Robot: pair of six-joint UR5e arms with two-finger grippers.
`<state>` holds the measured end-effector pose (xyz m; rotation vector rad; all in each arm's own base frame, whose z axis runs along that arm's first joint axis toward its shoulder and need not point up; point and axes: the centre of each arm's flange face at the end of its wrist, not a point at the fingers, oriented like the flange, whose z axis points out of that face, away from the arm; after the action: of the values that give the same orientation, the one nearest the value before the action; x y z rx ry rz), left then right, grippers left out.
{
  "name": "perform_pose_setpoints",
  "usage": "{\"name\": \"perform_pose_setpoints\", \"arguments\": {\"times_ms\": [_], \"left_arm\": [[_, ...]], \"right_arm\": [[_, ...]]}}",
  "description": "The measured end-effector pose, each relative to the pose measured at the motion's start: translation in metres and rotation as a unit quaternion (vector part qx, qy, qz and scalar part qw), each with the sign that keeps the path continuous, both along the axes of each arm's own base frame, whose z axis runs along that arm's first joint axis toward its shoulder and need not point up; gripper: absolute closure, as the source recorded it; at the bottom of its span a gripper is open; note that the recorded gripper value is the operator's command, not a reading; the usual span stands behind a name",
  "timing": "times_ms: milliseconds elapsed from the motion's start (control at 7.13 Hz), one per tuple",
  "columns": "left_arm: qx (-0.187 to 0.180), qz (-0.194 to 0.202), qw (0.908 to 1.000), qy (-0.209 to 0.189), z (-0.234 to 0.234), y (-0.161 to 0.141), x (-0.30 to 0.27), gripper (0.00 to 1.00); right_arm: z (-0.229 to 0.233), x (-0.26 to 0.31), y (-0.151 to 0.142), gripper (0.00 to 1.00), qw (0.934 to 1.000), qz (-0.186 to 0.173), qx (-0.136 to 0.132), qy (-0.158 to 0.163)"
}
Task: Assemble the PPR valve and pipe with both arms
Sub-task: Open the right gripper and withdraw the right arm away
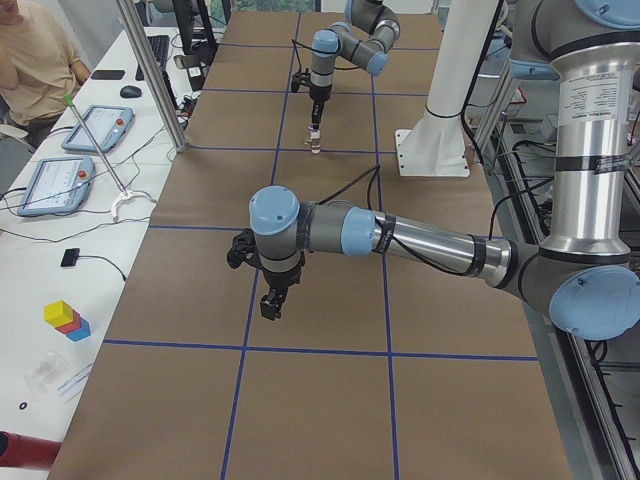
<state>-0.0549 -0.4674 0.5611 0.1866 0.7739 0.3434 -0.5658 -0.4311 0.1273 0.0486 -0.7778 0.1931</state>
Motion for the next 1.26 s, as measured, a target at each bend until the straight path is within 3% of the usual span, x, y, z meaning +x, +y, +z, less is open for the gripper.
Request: {"name": "perform_pose_setpoints", "arguments": {"times_ms": [140,701,982,1262], "left_arm": [[0.0,0.0,1.0,0.0,0.0,0.0,0.0,0.0],[0.0,-0.001,1.0,0.0,0.0,0.0,0.0,0.0],[-0.002,0.004,1.0,-0.001,0.007,0.001,-0.001,0.0],[0.002,0.015,0.9999,-0.002,0.02,0.001,-0.006,0.0]], "right_arm": [[0.0,0.0,0.0,0.0,1.0,0.001,-0.001,0.0],[-0.012,0.02,-0.014,0.0,0.9999,0.007,0.007,-0.012],[-0.012,0.071,-0.046,0.0,0.9995,0.004,0.008,-0.031],[0.029,0.151,-0.089,0.0,0.9989,-0.024,0.027,-0.031]]}}
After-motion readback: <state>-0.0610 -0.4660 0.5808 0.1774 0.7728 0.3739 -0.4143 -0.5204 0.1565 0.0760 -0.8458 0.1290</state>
